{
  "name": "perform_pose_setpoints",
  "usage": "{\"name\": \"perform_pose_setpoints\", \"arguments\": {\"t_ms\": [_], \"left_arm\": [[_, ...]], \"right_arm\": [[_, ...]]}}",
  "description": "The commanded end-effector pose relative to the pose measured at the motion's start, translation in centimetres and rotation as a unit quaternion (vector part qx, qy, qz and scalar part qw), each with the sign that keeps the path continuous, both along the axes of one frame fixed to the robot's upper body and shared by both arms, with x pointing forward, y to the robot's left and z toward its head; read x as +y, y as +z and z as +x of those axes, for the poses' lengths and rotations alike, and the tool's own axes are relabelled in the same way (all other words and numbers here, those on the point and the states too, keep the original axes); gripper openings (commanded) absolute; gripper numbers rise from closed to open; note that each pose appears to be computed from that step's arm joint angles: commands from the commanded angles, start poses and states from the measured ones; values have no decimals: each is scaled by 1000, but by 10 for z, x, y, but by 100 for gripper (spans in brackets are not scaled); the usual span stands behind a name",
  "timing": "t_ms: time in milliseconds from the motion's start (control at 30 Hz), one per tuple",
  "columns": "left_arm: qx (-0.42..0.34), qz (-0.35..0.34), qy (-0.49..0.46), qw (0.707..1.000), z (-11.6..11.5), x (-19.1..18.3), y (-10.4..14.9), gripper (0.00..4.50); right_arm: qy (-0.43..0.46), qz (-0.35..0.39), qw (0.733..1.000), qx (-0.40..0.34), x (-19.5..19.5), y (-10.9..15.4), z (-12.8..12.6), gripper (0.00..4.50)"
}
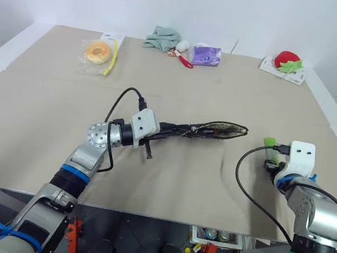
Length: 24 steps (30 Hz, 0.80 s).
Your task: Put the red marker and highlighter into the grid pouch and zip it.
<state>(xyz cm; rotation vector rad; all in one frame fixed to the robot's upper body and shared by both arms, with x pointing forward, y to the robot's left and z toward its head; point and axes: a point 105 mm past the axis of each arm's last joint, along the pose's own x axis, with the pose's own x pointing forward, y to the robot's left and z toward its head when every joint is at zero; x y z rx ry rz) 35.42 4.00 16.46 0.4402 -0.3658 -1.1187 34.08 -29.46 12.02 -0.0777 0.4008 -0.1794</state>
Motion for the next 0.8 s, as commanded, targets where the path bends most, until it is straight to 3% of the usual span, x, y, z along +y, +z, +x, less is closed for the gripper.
{"name": "perform_pose_setpoints", "arguments": {"t_ms": [33,167,333,533,800], "left_arm": [[-19,-25,-7,999,0,0,21,0],[-15,-20,-14,1000,-1,-1,19,0],[-9,-12,-20,1000,0,-2,16,0],[-9,-13,-19,1000,0,-3,15,0],[-10,-13,-19,1000,-3,-3,13,0]], "right_arm": [[172,-113,972,-117,29,62,5,102],[377,-174,891,-181,65,114,-20,102],[512,-239,820,-94,76,136,-41,102],[545,-299,784,-12,72,129,-43,102],[530,-333,780,14,64,118,-28,102]]}}
